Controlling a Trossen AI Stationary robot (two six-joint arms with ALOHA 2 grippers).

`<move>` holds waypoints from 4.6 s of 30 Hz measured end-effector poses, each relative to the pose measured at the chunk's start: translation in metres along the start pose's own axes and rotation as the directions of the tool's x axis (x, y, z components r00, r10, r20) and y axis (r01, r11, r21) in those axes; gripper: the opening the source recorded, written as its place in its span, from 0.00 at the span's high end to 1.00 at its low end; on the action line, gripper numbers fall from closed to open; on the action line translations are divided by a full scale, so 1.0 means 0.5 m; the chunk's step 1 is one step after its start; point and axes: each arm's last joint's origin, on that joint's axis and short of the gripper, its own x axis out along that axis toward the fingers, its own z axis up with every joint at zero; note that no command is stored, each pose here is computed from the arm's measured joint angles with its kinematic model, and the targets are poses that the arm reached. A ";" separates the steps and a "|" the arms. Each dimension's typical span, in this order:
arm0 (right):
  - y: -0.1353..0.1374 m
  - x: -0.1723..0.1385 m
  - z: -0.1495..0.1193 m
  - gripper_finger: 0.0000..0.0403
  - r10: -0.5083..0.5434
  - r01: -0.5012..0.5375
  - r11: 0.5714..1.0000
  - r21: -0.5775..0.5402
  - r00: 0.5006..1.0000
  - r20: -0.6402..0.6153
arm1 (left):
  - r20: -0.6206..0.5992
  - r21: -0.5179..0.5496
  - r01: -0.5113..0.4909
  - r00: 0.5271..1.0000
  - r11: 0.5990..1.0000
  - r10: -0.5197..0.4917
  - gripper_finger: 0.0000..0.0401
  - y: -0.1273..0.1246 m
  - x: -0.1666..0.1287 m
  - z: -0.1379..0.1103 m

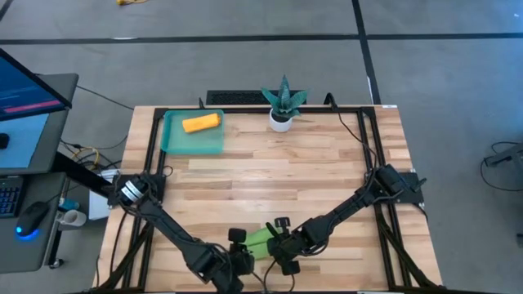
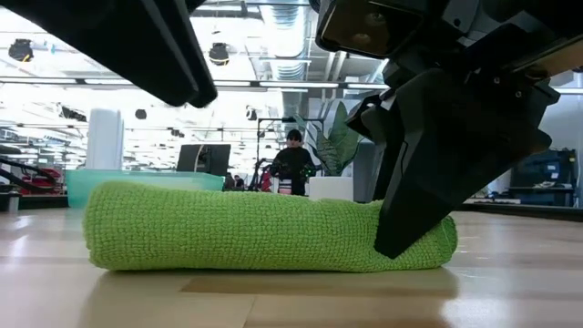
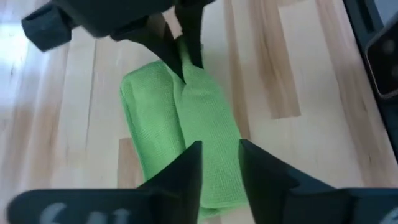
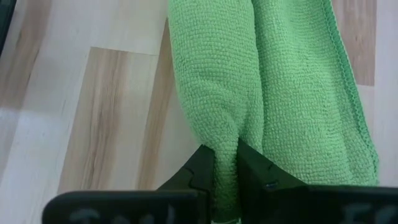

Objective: Roll microfiber towels into tight, uniform cylinder then place into a basket
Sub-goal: Roll the light green microfiber cloth

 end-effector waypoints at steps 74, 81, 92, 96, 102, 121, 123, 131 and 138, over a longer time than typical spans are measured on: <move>-0.158 0.028 0.010 0.86 0.704 -0.426 0.493 0.759 0.708 -0.060 | -0.150 -0.604 0.372 0.816 0.705 -0.559 0.91 0.069 0.121 -0.052; -0.158 0.029 0.015 0.86 0.699 -0.452 0.496 0.742 0.714 -0.032 | -0.143 -0.546 0.371 0.842 0.751 -0.520 0.90 0.076 0.111 -0.050; -0.167 0.031 0.016 0.86 0.692 -0.452 0.493 0.743 0.722 -0.020 | -0.145 -0.520 0.366 0.853 0.772 -0.502 0.74 0.076 0.110 -0.050; -0.167 0.031 0.017 0.86 0.691 -0.453 0.493 0.743 0.722 -0.019 | -0.176 -0.517 0.345 0.852 0.783 -0.492 0.65 0.078 0.109 -0.056; -0.168 0.031 0.017 0.86 0.691 -0.454 0.493 0.742 0.722 -0.017 | -0.189 -0.514 0.354 0.842 0.781 -0.506 0.58 0.078 0.104 -0.057; -0.173 0.032 0.018 0.86 0.693 -0.460 0.489 0.741 0.721 -0.010 | 0.138 -0.218 0.358 0.932 0.908 -0.335 0.67 0.003 0.012 -0.034; -0.173 0.032 0.018 0.86 0.693 -0.460 0.489 0.741 0.721 -0.009 | 0.172 -0.183 0.357 0.929 0.916 -0.328 0.67 0.002 0.014 -0.028; -0.174 0.032 0.021 0.86 0.695 -0.472 0.487 0.735 0.719 0.001 | 0.072 -0.205 0.282 0.959 0.937 -0.272 0.67 0.030 0.065 -0.044; -0.174 0.032 0.022 0.86 0.696 -0.476 0.486 0.733 0.718 0.005 | 0.020 -0.296 0.197 0.979 0.934 -0.200 0.67 0.037 0.068 -0.057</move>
